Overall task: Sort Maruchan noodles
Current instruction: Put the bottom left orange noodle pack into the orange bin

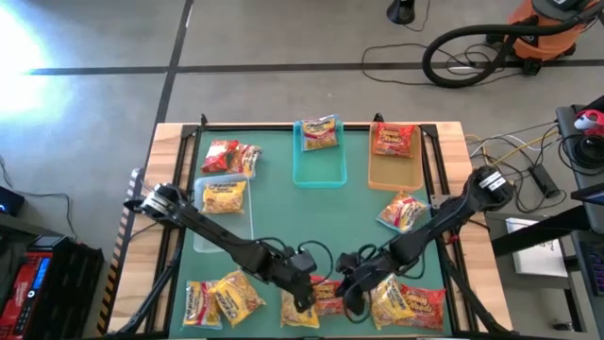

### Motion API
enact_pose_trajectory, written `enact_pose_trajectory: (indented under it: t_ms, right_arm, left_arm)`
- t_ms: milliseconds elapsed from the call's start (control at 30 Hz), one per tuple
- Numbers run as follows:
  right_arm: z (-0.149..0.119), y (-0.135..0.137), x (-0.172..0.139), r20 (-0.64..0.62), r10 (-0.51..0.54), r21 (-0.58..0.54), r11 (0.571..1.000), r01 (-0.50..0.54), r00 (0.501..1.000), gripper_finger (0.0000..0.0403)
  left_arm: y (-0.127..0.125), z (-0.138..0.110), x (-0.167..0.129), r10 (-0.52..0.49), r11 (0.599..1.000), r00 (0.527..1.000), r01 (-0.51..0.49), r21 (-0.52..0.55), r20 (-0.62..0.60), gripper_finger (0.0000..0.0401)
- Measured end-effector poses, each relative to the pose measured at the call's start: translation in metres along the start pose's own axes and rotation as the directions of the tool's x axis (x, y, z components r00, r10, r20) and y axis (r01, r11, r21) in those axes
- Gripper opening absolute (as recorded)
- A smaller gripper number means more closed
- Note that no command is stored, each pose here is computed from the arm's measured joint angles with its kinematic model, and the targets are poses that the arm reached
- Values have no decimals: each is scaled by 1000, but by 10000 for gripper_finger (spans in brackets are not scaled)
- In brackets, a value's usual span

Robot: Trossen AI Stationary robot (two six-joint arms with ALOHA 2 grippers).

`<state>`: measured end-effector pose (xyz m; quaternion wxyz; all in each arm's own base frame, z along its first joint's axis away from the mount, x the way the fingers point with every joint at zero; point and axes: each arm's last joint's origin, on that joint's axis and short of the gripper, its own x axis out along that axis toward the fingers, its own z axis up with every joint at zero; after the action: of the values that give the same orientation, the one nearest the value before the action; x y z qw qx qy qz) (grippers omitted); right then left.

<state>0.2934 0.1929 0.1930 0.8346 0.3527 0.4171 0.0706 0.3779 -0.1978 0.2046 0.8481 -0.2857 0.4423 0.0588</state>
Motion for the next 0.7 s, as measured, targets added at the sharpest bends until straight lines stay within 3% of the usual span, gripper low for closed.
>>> enact_pose_trajectory:
  t_ms: [233, 467, 600, 700]
  right_arm:
    - [-4, 24, 35, -39, 15, -72, 997, -18, 999, 34]
    - [-6, 23, 63, -83, -51, -133, 990, 40, 995, 34]
    - [-3, 13, 61, -92, -135, -160, 980, 119, 987, 34]
    - [0, 2, 53, -74, -256, -200, 951, 237, 964, 34]
  left_arm:
    - [-13, -14, 11, -1, 998, 1000, 2, 59, -9, 166]
    - [-22, -19, -1, -3, 998, 998, 0, 63, 60, 166]
    - [-28, -21, -4, -32, 998, 997, 27, 54, 77, 166]
    - [-31, -22, -5, -51, 998, 995, 48, 42, 89, 166]
